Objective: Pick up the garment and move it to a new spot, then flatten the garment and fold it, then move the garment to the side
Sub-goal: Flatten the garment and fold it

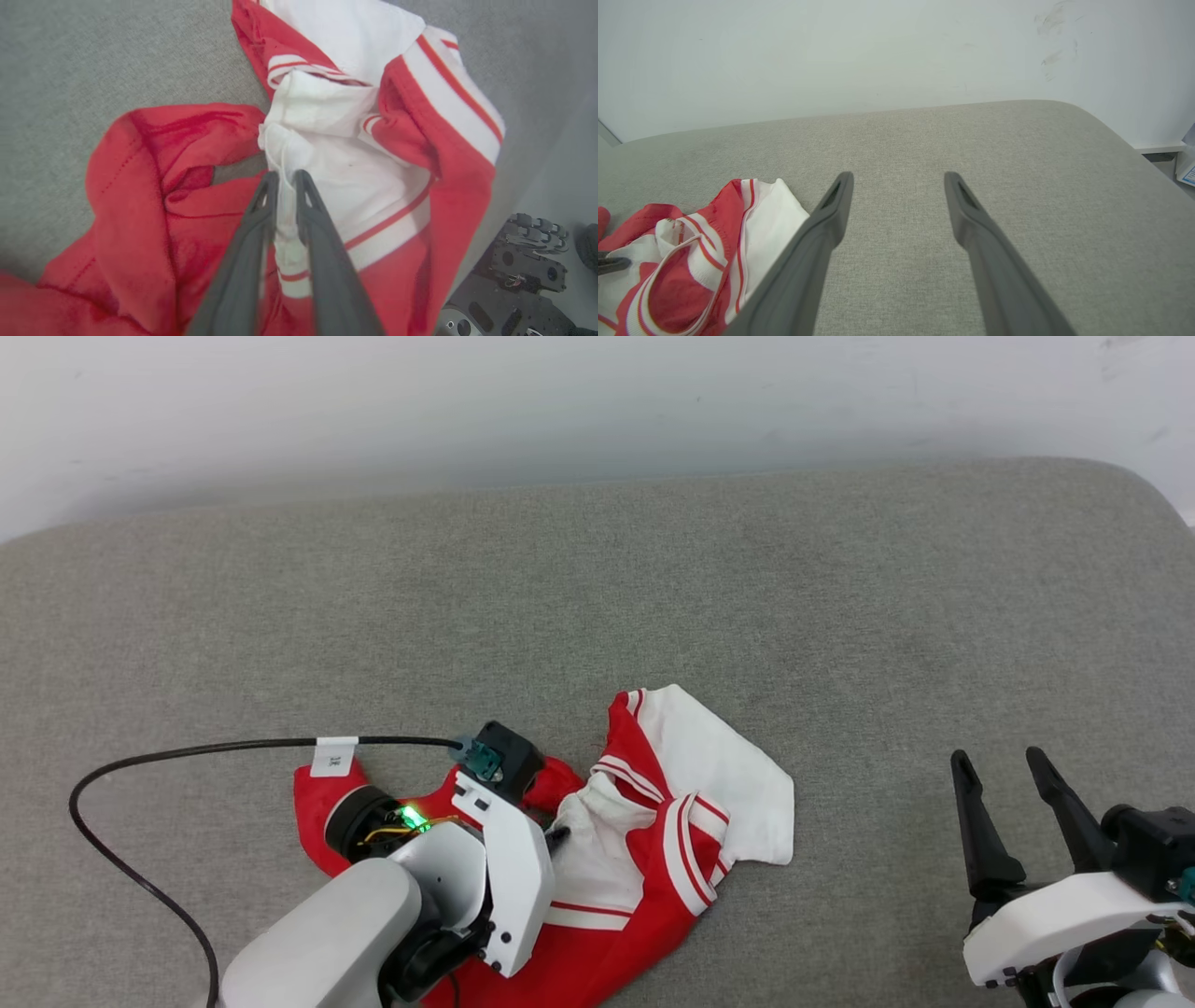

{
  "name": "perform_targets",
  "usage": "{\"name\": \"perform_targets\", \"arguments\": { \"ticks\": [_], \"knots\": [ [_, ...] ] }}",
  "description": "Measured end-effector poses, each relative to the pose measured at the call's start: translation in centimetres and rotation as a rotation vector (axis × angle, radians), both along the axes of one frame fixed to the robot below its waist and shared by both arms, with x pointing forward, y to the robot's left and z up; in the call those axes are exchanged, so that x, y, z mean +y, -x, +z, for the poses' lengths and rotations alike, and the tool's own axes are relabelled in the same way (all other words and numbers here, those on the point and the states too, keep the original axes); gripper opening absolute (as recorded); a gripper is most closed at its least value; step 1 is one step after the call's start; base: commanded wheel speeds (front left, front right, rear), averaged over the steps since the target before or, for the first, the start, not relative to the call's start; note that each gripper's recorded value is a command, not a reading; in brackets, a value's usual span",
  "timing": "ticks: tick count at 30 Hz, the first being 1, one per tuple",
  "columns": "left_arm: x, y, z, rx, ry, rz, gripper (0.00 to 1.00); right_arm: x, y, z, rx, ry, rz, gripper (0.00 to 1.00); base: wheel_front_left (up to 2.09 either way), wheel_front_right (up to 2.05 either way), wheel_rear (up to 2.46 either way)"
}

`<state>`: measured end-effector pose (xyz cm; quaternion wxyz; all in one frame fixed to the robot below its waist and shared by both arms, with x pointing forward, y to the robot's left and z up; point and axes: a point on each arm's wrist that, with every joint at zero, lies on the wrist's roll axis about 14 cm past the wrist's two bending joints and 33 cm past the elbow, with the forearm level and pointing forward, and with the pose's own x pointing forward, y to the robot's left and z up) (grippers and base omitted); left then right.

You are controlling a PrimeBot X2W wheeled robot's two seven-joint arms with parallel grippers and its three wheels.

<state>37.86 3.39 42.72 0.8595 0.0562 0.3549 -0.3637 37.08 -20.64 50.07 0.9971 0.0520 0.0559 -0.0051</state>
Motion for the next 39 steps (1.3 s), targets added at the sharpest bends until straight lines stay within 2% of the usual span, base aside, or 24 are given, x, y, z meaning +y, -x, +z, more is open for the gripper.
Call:
{"name": "perform_targets", "arguments": {
  "ticks": [4,5,7,13,16,21,24,27,28,29,30,31,35,39],
  "knots": [
    [0.3,-1.1,1.6,-0.081,0.017,0.019,0.00,0.0,0.0,0.2,-0.006,-0.002,0.001,1.00,0.00,0.00,0.00],
    [1.2,-3.0,4.1,-0.201,0.052,0.079,0.00,0.2,-0.1,0.4,-0.013,-0.002,0.008,1.00,0.00,0.00,0.00],
    [2.6,-5.0,6.5,-0.310,0.083,0.159,0.00,0.4,-0.3,0.6,-0.017,-0.002,0.014,1.00,0.00,0.00,0.00],
    [10.3,-9.2,10.6,-0.510,0.122,0.476,0.00,1.0,-0.7,0.5,-0.013,-0.003,0.033,1.00,0.00,0.00,0.00],
    [15.1,-9.2,8.9,-0.486,0.097,0.642,0.00,1.1,-1.0,0.1,-0.001,-0.003,0.035,1.00,0.00,0.00,0.00],
    [20.9,-6.6,3.3,-0.356,0.052,0.869,0.00,1.3,-1.6,-0.7,0.021,-0.005,0.043,1.00,0.00,0.00,0.00],
    [22.7,-3.7,-0.6,-0.240,0.034,0.971,0.00,1.4,-1.9,-1.0,0.029,-0.006,0.044,1.00,0.00,0.00,0.00],
    [22.1,-0.8,-4.2,-0.094,0.057,1.009,0.00,1.4,-2.0,-1.3,0.035,-0.006,0.046,1.00,0.00,0.00,0.00],
    [21.6,0.0,-5.0,-0.055,0.065,1.006,0.05,1.5,-2.1,-1.3,0.035,-0.006,0.047,1.00,0.00,0.00,0.00],
    [21.1,0.2,-5.2,-0.045,0.080,1.003,0.38,1.5,-2.1,-1.2,0.034,-0.006,0.048,1.00,0.00,0.00,0.00],
    [21.0,0.2,-5.2,-0.041,0.092,1.003,0.80,1.6,-2.2,-1.1,0.031,-0.004,0.051,1.00,0.00,0.00,0.00],
    [20.9,0.3,-5.3,-0.037,0.101,1.004,1.00,1.6,-2.3,-1.0,0.027,-0.004,0.052,1.00,0.00,0.00,0.00],
    [20.3,0.1,-4.3,-0.099,0.148,0.989,1.00,1.9,-2.2,-0.4,0.013,0.002,0.061,1.00,0.00,0.00,0.00],
    [20.8,-1.6,-0.5,-0.303,0.164,0.939,1.00,2.1,-1.9,0.3,-0.002,0.008,0.067,1.00,0.00,0.00,0.00]
  ]
}}
